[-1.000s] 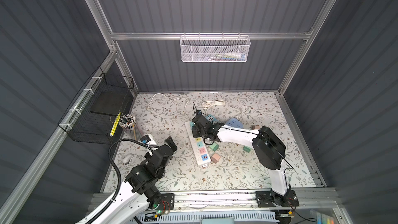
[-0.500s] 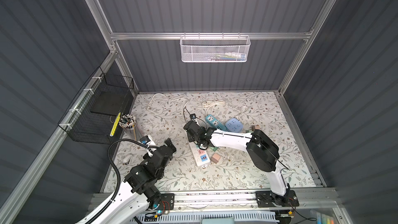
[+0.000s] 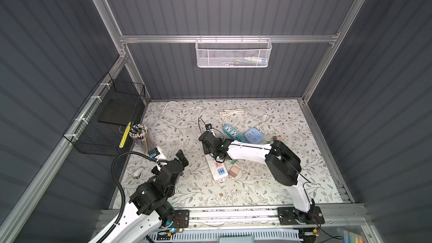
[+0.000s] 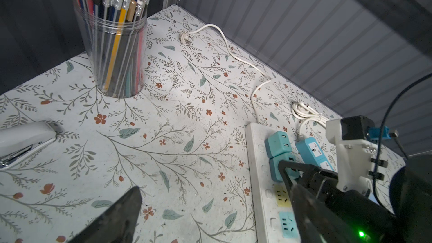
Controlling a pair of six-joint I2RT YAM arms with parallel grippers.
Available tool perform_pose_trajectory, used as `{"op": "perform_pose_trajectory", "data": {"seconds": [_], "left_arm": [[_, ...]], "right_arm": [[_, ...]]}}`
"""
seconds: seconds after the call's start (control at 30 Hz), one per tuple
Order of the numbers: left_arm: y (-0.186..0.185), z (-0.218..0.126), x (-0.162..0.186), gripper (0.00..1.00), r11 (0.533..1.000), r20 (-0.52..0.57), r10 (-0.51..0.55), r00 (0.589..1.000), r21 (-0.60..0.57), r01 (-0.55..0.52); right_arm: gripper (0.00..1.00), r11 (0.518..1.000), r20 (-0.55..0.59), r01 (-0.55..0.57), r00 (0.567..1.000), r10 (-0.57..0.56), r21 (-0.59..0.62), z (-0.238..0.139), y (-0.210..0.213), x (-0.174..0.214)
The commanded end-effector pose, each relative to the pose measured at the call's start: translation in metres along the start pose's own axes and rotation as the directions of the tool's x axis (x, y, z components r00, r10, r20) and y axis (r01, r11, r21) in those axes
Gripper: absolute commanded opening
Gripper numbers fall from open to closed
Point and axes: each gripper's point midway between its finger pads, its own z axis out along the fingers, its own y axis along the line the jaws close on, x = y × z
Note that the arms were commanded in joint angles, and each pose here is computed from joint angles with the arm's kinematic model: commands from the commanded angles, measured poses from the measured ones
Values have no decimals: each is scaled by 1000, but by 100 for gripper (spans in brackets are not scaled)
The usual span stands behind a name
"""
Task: Insert the plug
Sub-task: 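Press the second charger down into the pink socket with the right gripper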
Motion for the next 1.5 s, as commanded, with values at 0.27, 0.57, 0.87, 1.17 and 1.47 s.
{"op": "perform_pose_trajectory", "data": {"seconds": [0.27, 0.57, 0.87, 1.17, 1.47], "left_arm": [[-9, 0, -2, 100, 999, 6, 8, 1000, 43, -8], [-12, -9, -12, 100, 997, 16, 12, 1000, 75, -13], [-20, -10, -13, 100, 995, -3, 32, 999, 97, -31], [-29, -7, -15, 100, 994, -9, 50, 999, 97, -48], [-42, -2, -17, 100, 991, 4, 55, 998, 118, -55]], "right_arm": [[29, 997, -256, 80, 963, -79, -6, 17, -10, 87], [62, 989, -107, 82, 990, -95, -121, -38, 13, -5], [63, 988, -95, 91, 990, -103, -128, -46, -3, -28], [59, 993, -145, 89, 984, -100, -78, -19, -24, -15], [56, 996, -162, 77, 983, -85, -55, -12, -37, 1]]}}
